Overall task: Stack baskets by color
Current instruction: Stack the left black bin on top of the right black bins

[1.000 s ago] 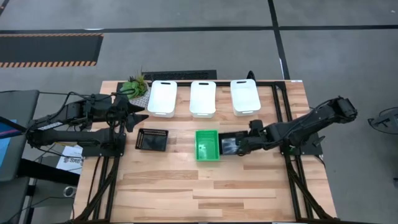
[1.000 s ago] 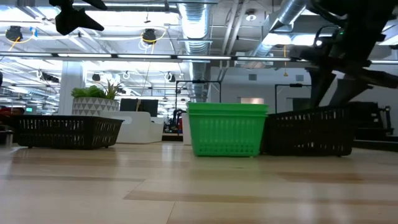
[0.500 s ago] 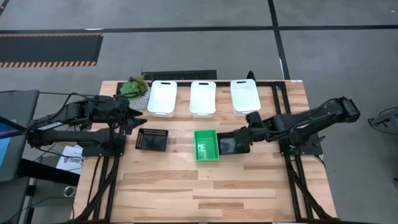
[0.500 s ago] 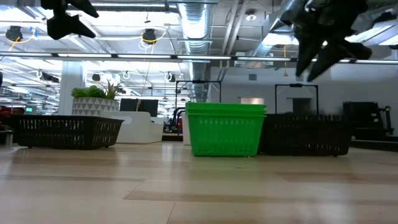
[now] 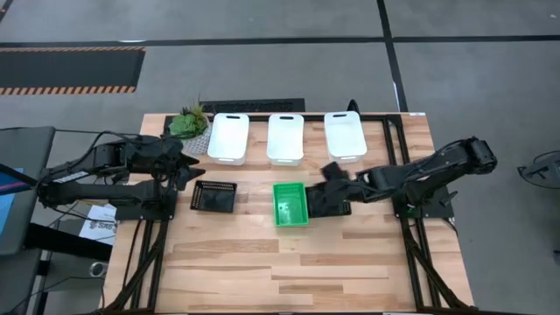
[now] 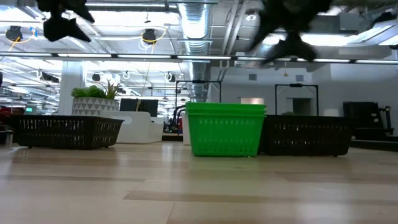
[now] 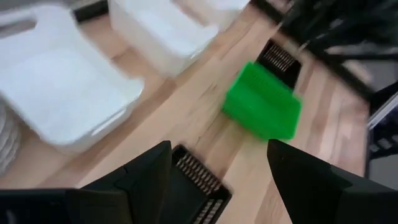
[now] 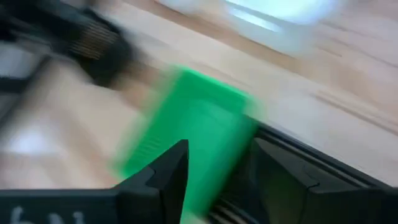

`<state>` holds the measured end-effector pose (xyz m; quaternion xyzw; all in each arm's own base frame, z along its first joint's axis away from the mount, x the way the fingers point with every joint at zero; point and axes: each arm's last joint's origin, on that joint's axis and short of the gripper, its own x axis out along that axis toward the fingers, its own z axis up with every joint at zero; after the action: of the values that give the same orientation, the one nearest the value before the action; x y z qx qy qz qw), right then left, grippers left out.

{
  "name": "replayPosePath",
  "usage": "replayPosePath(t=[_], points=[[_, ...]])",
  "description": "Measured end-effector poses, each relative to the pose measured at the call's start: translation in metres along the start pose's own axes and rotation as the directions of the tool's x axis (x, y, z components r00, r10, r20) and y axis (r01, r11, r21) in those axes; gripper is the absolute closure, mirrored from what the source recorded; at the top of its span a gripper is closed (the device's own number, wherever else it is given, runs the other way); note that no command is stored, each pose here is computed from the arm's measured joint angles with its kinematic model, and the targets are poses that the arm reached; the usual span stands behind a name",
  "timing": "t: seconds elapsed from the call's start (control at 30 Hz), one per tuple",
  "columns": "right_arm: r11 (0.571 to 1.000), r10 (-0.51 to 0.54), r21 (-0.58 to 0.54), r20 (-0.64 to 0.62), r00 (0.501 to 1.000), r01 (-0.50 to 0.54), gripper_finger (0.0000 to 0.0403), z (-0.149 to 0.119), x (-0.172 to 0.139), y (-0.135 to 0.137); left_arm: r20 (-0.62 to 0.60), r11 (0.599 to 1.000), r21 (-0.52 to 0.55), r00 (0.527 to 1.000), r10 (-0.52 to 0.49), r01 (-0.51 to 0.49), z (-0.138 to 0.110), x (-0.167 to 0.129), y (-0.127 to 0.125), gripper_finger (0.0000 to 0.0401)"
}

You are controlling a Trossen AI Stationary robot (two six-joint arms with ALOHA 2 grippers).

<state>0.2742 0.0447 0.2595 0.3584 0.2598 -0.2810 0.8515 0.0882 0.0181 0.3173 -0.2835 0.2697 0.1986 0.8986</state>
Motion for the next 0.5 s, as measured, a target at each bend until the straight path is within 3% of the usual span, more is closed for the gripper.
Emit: replayPosePath(t=[0.2,0.5], points=[[0.983,0.185,-0.038,0.169,0.968,-0.181,0.0195,0.013,0.048,0.026,-0.114,0.995,-0.049,0.99,0.085,-0.091,-0.008,0.004,0.006,0.0147],[0.968,0.196,-0.17,0.045,0.979,-0.186,0.0218,0.029,0.126,0.064,-0.221,0.949,-0.139,0.943,0.25,-0.284,-0.018,0.005,0.014,0.0147]])
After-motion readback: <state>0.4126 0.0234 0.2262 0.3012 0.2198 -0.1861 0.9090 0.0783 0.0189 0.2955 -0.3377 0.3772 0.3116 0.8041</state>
